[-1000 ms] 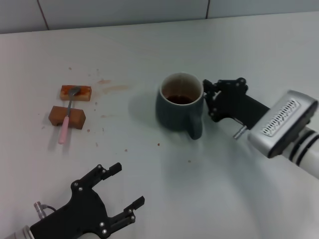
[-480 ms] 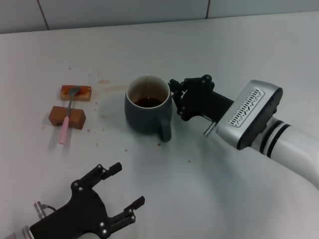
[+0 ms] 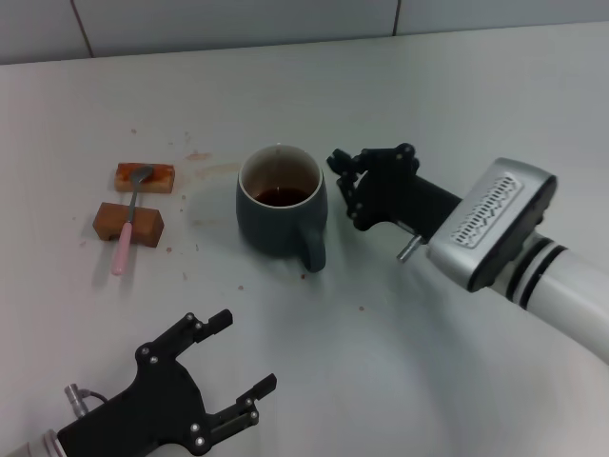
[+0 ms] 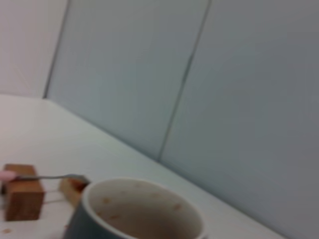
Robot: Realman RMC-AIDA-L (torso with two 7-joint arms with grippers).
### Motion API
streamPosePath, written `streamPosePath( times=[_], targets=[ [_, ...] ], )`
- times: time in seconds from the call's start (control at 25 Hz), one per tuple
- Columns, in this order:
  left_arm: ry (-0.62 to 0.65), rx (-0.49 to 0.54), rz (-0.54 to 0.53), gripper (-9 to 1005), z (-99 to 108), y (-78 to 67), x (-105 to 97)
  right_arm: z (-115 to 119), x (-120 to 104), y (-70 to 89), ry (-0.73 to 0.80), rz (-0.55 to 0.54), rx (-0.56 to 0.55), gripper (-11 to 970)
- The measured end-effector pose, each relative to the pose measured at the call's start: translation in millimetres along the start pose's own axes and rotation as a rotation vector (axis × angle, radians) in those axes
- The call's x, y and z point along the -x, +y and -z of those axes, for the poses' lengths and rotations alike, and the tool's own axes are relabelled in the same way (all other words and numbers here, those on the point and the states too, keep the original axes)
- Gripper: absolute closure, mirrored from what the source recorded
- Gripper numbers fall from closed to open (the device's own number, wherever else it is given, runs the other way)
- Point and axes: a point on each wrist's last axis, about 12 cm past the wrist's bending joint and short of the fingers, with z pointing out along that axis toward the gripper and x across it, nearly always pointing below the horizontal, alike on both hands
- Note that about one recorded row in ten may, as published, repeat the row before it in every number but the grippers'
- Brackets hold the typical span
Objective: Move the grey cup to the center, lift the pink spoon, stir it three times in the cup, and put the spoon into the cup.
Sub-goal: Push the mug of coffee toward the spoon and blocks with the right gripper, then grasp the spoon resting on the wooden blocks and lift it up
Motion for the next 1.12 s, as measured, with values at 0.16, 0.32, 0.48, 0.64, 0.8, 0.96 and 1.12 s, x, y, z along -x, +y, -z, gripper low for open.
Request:
streamPosePath(
  times=[0.16,0.32,0.48,0.64,0.8,0.96,1.12],
  targets=[
    [-0.001,-0.001,-0.001,196,0,0.2,0,14,-4,-13.7,-0.042,-0.038,-0.107,907],
    [0.000,0.000,-0.001,196,0,0.1,0,47,-10,-25.9,-0.142,-0.093,-0.247,907],
    [0.000,0.001,0.001,196,1,-0.5,0,97,-6,-22.7,-0.369,-0.175,-0.253,907],
    [0.000,0.002,0.001,196,1,-0.8,0,126,-5,-14.6,-0.453,-0.210,-0.108,907],
    [-0.001,0.001,0.000,195,1,-0.5,0,146,-10,-5.0,-0.406,-0.221,0.136,906],
    [-0.004,-0.003,-0.001,195,-1,0.6,1,157,-19,1.7,-0.291,-0.233,0.335,906],
    [-0.003,-0.004,0.003,195,-1,1.1,1,164,-28,7.1,-0.202,-0.219,0.409,902]
  ],
)
